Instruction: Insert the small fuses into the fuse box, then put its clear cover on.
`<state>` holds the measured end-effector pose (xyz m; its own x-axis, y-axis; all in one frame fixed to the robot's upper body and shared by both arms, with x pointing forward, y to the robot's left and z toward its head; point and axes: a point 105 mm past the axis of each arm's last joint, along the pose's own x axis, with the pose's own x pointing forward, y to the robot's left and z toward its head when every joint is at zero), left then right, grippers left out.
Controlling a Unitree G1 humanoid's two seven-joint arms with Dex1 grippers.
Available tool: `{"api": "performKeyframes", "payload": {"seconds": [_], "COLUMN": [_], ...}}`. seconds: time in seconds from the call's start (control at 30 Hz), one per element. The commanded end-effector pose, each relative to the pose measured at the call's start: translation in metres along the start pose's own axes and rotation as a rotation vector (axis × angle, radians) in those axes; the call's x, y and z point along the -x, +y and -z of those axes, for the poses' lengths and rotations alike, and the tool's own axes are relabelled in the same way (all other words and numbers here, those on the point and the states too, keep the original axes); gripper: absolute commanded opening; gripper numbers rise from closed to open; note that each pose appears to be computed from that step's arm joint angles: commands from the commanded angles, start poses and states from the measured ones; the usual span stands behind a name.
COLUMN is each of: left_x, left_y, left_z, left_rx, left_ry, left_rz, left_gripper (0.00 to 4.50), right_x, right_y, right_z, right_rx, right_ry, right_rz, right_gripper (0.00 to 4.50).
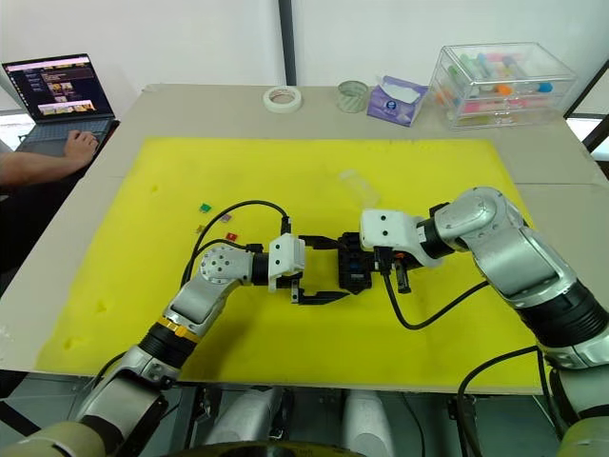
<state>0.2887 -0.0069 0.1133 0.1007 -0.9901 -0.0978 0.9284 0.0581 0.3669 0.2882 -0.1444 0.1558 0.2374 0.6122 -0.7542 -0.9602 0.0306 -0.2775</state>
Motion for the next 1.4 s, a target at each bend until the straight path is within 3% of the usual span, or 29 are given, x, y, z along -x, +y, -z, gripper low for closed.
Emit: {"api": "performKeyframes", "payload": {"seconds": [0.03, 0.4, 0.57, 1.4], "left_x": [0.0, 0.001, 0.0, 0.0], "left_y": [0.001, 0.001, 0.001, 0.002], "left_z": [-0.006, -0.006, -0.006, -0.005], "left_rx": [-0.028, -0.028, -0.026, -0.03], "left_ry": [-0.017, -0.012, -0.014, -0.012], "left_rz": [-0.003, -0.001, -0.002, -0.005], "left_gripper": [4.45, 4.45, 4.5, 4.5], "right_x": [-0.003, -0.001, 0.002, 0.029], "right_y": [0.0, -0.001, -0.005, -0.008], "right_z": [0.004, 0.001, -0.004, -0.021], "right_rx": [-0.018, 0.037, 0.039, -0.046], "right_ry": [0.003, -0.002, -0.025, -0.156], "right_rz": [0.01, 0.007, 0.029, 0.04], "right_gripper": [0.0, 0.0, 1.34, 1.34]}}
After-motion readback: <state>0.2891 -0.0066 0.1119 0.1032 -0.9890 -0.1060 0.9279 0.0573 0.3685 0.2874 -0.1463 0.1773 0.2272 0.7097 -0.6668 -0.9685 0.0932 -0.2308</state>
